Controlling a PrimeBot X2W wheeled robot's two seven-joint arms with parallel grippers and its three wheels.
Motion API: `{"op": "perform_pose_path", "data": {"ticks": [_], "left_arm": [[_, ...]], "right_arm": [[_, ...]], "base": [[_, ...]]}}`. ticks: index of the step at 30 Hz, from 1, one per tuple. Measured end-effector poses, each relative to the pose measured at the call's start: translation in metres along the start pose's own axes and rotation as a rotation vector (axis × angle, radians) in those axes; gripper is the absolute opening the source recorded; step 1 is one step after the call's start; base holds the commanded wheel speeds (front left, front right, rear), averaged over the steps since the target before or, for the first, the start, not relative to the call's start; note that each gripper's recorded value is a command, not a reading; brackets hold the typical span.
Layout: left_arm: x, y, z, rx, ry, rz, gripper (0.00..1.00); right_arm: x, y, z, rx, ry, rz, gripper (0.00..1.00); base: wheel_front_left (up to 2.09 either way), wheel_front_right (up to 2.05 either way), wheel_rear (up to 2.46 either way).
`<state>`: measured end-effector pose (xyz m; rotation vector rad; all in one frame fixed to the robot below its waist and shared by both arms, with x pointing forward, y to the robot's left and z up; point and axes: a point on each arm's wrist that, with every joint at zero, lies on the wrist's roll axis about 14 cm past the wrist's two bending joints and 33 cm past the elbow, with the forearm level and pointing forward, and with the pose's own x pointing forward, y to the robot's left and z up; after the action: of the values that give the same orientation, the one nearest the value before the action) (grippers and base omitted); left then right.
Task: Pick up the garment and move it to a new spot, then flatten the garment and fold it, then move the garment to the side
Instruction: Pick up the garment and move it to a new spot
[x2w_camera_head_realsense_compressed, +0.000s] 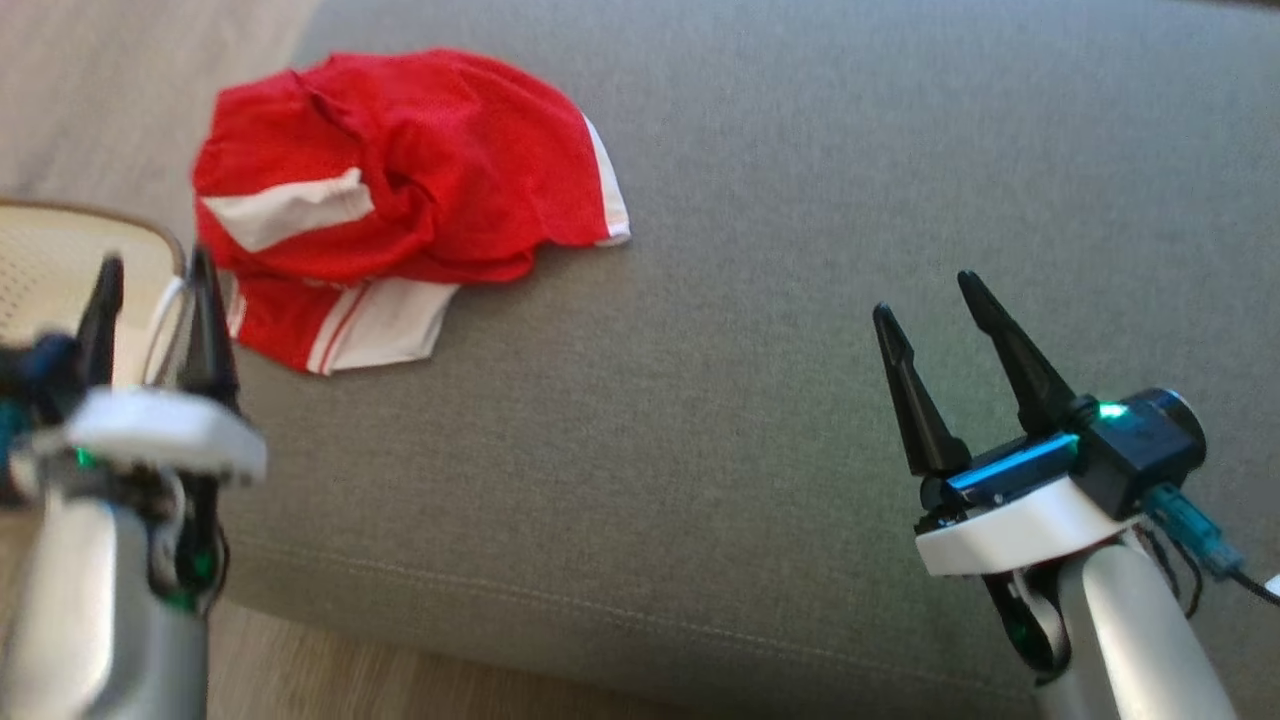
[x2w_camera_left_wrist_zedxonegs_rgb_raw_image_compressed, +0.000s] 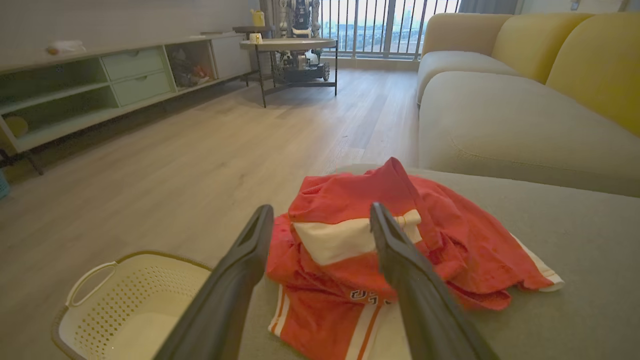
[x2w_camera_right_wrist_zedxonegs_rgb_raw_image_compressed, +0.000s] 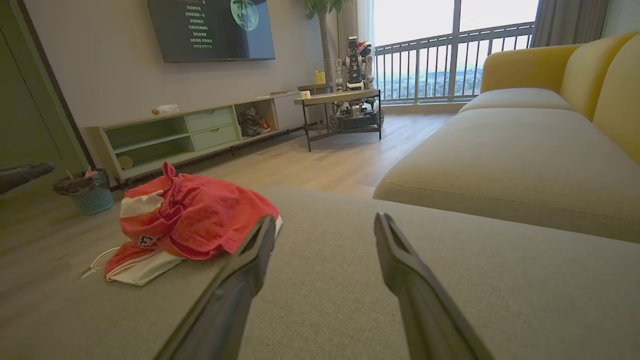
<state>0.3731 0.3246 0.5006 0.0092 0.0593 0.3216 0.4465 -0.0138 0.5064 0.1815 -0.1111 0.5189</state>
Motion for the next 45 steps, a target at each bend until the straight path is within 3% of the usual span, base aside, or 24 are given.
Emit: {"op": "perform_pose_path", "data": {"ticks": [11, 24, 25, 26, 31, 35, 40, 45], "left_arm": [[0.097, -0.024, -0.037, 0.054, 0.243, -0.086, 1.0], [0.119, -0.041, -0.099, 0.117, 0.528, -0.138, 1.0], [0.118, -0.042, -0.103, 0.121, 0.545, -0.143, 0.33], [0.118, -0.043, -0.104, 0.123, 0.552, -0.146, 0.0], [0.119, -0.043, -0.1, 0.157, 0.516, -0.162, 0.0], [0.125, -0.036, -0.074, 0.171, 0.392, -0.146, 0.0], [0.137, -0.026, -0.008, 0.152, 0.154, -0.097, 0.0], [0.139, -0.038, 0.082, 0.083, -0.125, -0.117, 0.0]], "right_arm": [[0.021, -0.029, -0.032, 0.001, 0.03, -0.04, 1.0], [0.02, -0.042, -0.047, -0.01, 0.065, -0.061, 1.0], [0.02, -0.042, -0.047, -0.011, 0.065, -0.061, 1.0], [0.019, -0.042, -0.047, -0.012, 0.065, -0.062, 1.0], [0.019, -0.042, -0.045, -0.015, 0.064, -0.062, 1.0], [0.018, -0.038, -0.04, -0.013, 0.059, -0.054, 1.0], [0.014, -0.035, -0.023, 0.001, 0.028, -0.06, 1.0], [0.008, -0.033, 0.001, 0.004, -0.013, -0.071, 1.0]], "base": [[0.0, 0.0, 0.0], [0.0, 0.0, 0.0], [0.0, 0.0, 0.0], [0.0, 0.0, 0.0], [0.0, 0.0, 0.0], [0.0, 0.0, 0.0], [0.0, 0.0, 0.0], [0.0, 0.0, 0.0]]}}
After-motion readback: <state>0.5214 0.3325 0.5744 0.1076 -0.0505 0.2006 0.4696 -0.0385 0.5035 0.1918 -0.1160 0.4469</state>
